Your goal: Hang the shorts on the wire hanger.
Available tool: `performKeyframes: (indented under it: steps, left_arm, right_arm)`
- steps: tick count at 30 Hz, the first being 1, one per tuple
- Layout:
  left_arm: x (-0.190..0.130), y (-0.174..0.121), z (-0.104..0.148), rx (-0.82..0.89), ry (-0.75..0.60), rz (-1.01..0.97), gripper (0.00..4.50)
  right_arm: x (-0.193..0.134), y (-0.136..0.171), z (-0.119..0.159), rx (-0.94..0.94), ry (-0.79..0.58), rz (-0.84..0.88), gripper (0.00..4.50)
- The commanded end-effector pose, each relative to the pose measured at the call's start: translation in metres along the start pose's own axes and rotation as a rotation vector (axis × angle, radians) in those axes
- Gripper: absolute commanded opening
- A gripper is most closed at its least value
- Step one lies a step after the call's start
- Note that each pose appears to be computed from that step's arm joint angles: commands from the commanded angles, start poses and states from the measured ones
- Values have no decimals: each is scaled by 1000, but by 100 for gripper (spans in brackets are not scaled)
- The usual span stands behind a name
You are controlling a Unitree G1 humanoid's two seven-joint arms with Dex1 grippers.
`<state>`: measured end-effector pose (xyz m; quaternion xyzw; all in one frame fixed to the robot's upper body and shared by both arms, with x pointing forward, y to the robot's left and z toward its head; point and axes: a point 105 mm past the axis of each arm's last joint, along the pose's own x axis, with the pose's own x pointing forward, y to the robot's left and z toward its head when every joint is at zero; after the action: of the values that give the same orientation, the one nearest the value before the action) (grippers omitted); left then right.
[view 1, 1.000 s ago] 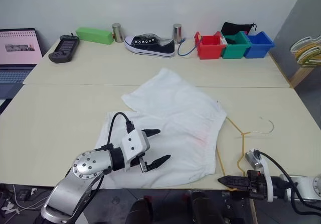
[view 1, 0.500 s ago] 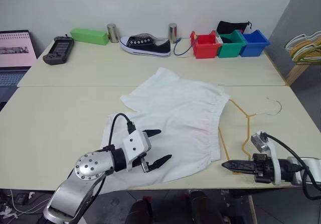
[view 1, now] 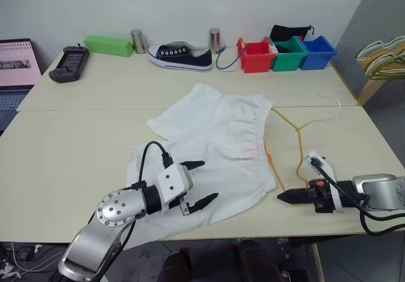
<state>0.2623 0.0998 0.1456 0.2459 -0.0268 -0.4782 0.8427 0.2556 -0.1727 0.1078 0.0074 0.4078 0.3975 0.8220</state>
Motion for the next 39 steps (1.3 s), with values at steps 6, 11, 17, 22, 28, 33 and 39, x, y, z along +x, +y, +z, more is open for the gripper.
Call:
performKeyframes:
  steps: [6,11,17,22,28,33,39]
  left_arm:
    - [-14,129,81,281,-41,47,447]
    - [-7,157,78,459,67,-54,447]
    - [13,158,67,538,140,-256,447]
    - [29,151,70,628,136,-339,447]
    - [31,143,49,735,234,-445,447]
    - [33,146,42,775,280,-445,368]
    - [38,160,37,827,339,-367,229]
  right_arm:
    - [19,-19,54,-641,-86,-283,0]
    - [28,-16,75,-772,-119,-324,0]
    - [36,-4,98,-854,-137,-323,0]
    - [39,2,108,-949,-131,-353,0]
    - [35,7,121,-1031,-138,-404,0]
    - [33,13,128,-1047,-152,-418,0]
    - [31,19,130,-1073,-150,-423,0]
